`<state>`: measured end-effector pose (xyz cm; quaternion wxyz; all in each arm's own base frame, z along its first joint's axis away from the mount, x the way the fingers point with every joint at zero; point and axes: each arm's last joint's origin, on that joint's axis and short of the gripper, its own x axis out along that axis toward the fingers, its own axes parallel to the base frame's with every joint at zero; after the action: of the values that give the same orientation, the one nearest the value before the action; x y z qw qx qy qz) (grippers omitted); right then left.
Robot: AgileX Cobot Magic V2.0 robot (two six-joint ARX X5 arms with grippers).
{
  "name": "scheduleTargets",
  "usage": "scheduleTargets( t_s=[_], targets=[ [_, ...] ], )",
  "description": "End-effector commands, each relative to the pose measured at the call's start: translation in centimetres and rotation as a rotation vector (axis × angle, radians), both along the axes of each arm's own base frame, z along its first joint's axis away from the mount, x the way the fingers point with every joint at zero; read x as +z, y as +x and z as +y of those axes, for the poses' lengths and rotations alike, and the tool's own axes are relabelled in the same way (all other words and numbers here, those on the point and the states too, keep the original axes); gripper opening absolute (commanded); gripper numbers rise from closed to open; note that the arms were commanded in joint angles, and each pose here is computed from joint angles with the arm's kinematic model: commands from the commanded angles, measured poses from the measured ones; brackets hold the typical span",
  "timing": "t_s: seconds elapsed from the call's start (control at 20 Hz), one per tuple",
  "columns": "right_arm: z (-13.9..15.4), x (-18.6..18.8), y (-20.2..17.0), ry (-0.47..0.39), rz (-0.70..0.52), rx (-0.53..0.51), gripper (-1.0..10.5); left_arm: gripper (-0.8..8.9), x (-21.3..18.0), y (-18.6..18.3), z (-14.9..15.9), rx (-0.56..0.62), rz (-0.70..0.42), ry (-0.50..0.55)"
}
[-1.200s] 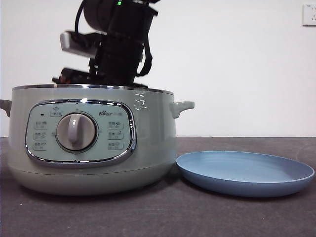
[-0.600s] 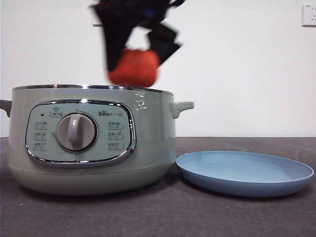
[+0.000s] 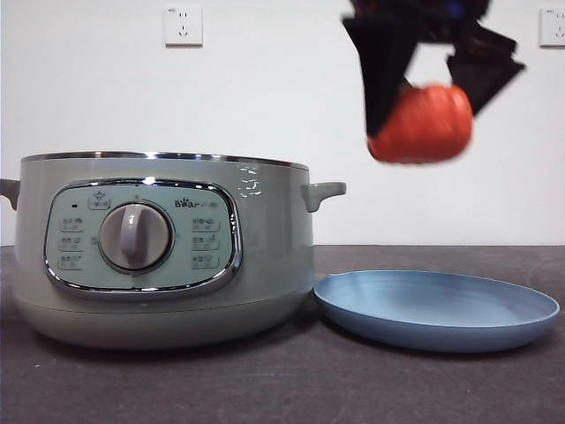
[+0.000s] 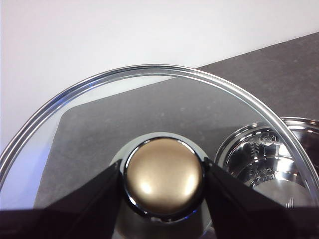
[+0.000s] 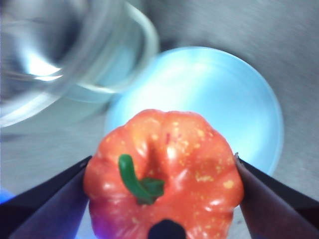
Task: Take the pumpkin out from the steamer,put the pumpkin in the blue plate,close the lid
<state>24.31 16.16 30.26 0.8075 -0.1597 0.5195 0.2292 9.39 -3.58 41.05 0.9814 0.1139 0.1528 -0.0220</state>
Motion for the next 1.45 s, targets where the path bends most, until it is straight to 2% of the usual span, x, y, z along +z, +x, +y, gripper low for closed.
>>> scheduleTargets(
  t_s=[0.05,0.25,0.45,0.65,0.8,1.05,1.3,1.45],
  targets=[
    [-0.2,-2.8,-0.2,-0.008,-0.020,-0.026,0.0,-0.09,1.2,-0.1,0.1,0.002,-0.076,-0.029],
    [-0.8,-6.3,0.9,0.001,-0.039,-0.062,0.0,-0.09,1.0,0.5,-0.4,-0.039,-0.055,-0.035],
    [-1.6,-9.0,2.8,-0.030,0.018,-0.104,0.1,-0.09,0.9,1.2,-0.8,-0.048,-0.043,-0.032],
    [-1.9,-11.0,3.8,-0.010,0.110,-0.091,0.2,-0.09,0.9,1.5,-1.0,-0.048,-0.047,-0.034],
    [-1.8,-11.8,4.0,-0.024,0.133,-0.093,2.8,-0.09,1.0,1.5,-1.0,-0.049,-0.052,-0.037],
    [-1.8,-12.5,4.1,-0.041,0.158,-0.103,5.2,-0.09,1.0,1.6,-1.0,-0.049,-0.058,-0.040],
    [-1.8,-12.3,4.0,-0.037,0.158,-0.112,5.4,-0.09,1.1,1.6,-1.0,-0.055,-0.060,-0.043],
    [-1.9,-11.3,3.7,-0.015,0.134,-0.119,5.4,-0.09,1.3,1.6,-1.2,-0.114,-0.074,-0.071]
  ],
)
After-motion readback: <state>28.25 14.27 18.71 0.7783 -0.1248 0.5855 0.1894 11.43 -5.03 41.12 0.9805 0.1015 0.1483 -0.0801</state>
